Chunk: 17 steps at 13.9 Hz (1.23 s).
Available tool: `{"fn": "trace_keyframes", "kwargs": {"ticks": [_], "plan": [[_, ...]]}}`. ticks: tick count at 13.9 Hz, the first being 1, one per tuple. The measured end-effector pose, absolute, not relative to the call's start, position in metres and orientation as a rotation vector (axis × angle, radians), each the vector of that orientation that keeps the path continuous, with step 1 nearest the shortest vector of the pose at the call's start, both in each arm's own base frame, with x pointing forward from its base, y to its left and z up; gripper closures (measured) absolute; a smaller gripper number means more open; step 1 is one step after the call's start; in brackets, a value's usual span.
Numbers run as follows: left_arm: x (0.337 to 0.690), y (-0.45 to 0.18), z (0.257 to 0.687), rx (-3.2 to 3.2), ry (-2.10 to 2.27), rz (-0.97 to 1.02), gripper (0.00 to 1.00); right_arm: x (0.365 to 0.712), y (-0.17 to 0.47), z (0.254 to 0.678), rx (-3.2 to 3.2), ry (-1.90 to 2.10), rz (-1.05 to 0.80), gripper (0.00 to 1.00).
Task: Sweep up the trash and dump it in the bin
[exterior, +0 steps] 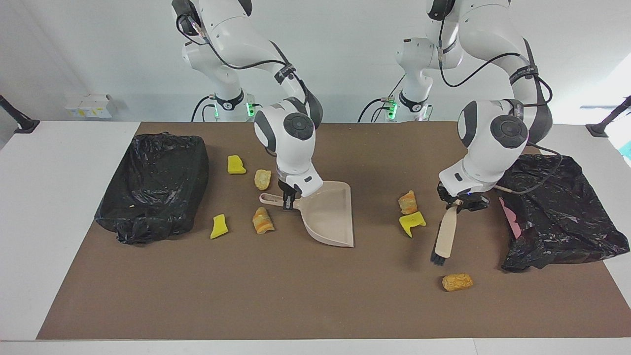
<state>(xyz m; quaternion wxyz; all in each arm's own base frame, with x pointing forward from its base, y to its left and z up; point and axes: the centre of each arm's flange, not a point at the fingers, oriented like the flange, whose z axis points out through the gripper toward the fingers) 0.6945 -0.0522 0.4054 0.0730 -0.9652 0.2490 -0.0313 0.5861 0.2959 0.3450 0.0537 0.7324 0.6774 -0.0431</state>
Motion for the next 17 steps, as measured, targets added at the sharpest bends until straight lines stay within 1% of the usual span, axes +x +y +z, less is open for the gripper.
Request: {"fn": "trace_keyframes", "kwargs": {"ticks": [4, 6, 8, 10, 13, 17], "plan": [[0.726, -0.045, 0.391, -2.851, 0.749, -0.154, 0.74, 0.586, 0.296, 0.345, 2.225, 2.058, -0.131, 0.68], [0.739, -0.045, 0.372, -2.835, 0.757, -0.159, 0.74, 0.586, 0.296, 0.345, 2.225, 2.058, -0.131, 0.68], [0.743, -0.044, 0.355, -2.806, 0.777, -0.127, 0.74, 0.586, 0.296, 0.345, 2.225, 2.058, -0.131, 0.68], [0.742, -0.045, 0.352, -2.781, 0.798, -0.092, 0.74, 0.586, 0.296, 0.345, 2.225, 2.058, -0.131, 0.68], [0.732, -0.058, 0.345, -2.764, 0.882, 0.015, 0.74, 0.586, 0.296, 0.345, 2.225, 2.058, -0.131, 0.68], [0.698, -0.081, 0.344, -2.738, 0.993, 0.146, 0.74, 0.586, 0.296, 0.345, 2.225, 2.058, -0.131, 0.68]]}}
